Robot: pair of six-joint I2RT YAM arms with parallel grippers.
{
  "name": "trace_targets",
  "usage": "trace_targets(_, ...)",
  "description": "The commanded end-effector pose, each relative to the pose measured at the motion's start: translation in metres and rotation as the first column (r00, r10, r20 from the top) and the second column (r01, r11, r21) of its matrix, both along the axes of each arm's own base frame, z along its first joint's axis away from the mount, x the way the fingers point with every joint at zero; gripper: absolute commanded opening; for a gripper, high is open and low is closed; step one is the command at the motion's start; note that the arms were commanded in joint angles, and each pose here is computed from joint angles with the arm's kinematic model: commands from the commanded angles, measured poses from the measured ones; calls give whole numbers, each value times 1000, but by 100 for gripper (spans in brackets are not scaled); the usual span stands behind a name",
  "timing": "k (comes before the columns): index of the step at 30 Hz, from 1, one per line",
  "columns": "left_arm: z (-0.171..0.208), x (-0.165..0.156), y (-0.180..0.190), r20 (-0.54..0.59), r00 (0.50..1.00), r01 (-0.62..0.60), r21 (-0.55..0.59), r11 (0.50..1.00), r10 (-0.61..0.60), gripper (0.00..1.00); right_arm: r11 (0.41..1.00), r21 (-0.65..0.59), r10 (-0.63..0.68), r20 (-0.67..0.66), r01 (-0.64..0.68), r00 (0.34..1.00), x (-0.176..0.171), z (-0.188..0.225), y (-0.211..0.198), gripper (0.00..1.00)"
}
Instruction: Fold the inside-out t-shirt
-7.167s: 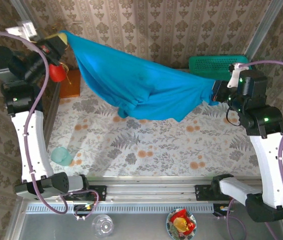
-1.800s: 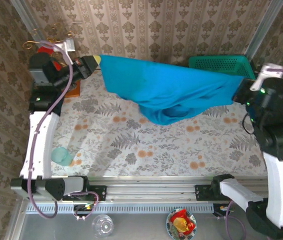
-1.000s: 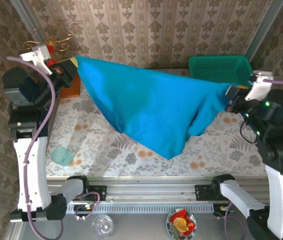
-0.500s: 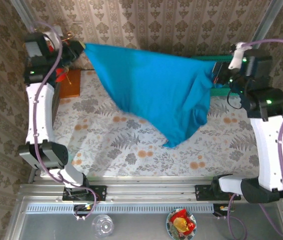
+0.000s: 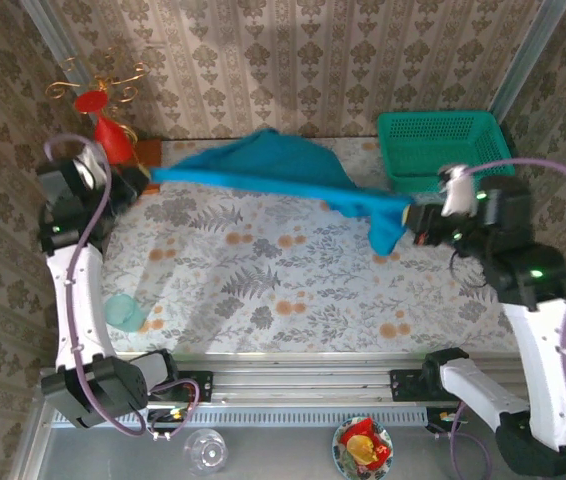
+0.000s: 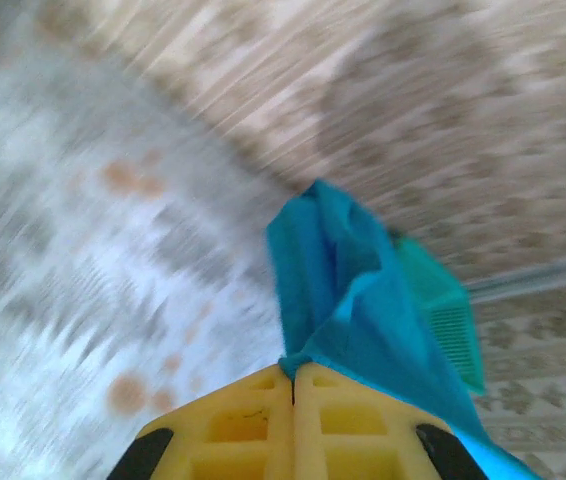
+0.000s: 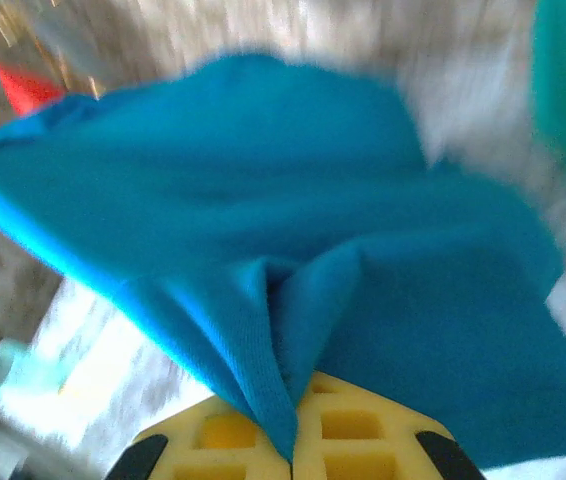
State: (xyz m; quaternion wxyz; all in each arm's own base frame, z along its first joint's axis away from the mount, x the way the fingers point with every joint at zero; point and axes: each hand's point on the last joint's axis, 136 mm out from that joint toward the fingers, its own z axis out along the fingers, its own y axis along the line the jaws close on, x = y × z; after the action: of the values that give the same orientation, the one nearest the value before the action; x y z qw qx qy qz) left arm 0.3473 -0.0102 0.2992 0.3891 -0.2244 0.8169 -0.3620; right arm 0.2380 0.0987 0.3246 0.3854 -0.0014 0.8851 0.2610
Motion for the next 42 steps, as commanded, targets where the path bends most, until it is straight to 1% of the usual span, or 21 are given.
trace_targets(1, -78, -19, 37, -171, 974, -141, 60, 988, 150, 0, 990, 136, 78, -347, -32, 935, -42, -86, 25, 23)
trace_targets(2, -93, -23, 38, -195, 969, -145, 42, 989, 151, 0, 989, 149, 77, -407, -17, 910, -48, -102, 26, 32)
trace_targets(3, -109, -27, 38, -226, 963, -148, 23, 989, 149, 0, 989, 145, 65, -458, 3, 886, -54, -118, 25, 36)
trace_targets(5, -126, -30, 38, -259, 955, -143, 19, 990, 143, 0, 992, 117, 16, -493, 48, 870, -57, -133, 19, 43)
trace_targets(7, -135, -31, 38, -278, 951, -135, 24, 991, 136, 0, 993, 56, -62, -505, 105, 861, -55, -146, 7, 45)
trace_targets(11, -139, -30, 39, -288, 950, -120, 37, 992, 125, 0, 986, -46, -160, -540, 160, 826, -51, -172, -9, 45)
trace_targets(15, -140, -29, 38, -286, 951, -112, 32, 993, 116, 0, 987, -82, -159, -551, 136, 819, -41, -191, -3, 44)
trace_targets(19, -141, -29, 34, -289, 952, -100, 13, 995, 99, 0, 996, -70, -79, -557, 48, 827, -25, -205, 38, 45)
trace_targets(23, -144, -31, 31, -293, 952, -93, 12, 996, 93, 0, 994, -110, -57, -558, -6, 828, -7, -219, 75, 45)
trace_targets(26, -146, -33, 30, -297, 951, -93, 11, 996, 92, 0, 996, -88, -26, -570, -30, 821, 1, -226, 107, 47)
trace_targets(27, -147, -34, 30, -299, 950, -94, 10, 996, 92, 0, 997, -74, -23, -568, -24, 823, 4, -226, 116, 47)
trace_targets(28, -147, -35, 30, -300, 950, -93, 9, 996, 91, 0, 997, -77, -35, -591, -13, 806, 6, -236, 123, 48)
trace_targets(31, -148, -37, 29, -299, 950, -90, 7, 996, 88, 0, 998, -52, -52, -611, 26, 790, 8, -243, 140, 49)
trace_targets(34, -150, -39, 28, -302, 949, -89, 7, 996, 87, 0, 995, -37, -94, -642, 91, 761, 4, -255, 145, 49)
trace_targets(38, -156, -41, 27, -316, 945, -87, 10, 996, 85, 0, 990, -58, -131, -686, 126, 716, -8, -273, 144, 46)
trace_targets(42, -157, -42, 27, -319, 944, -84, 9, 996, 82, 0, 987, -73, -152, -685, 140, 713, -14, -274, 137, 37)
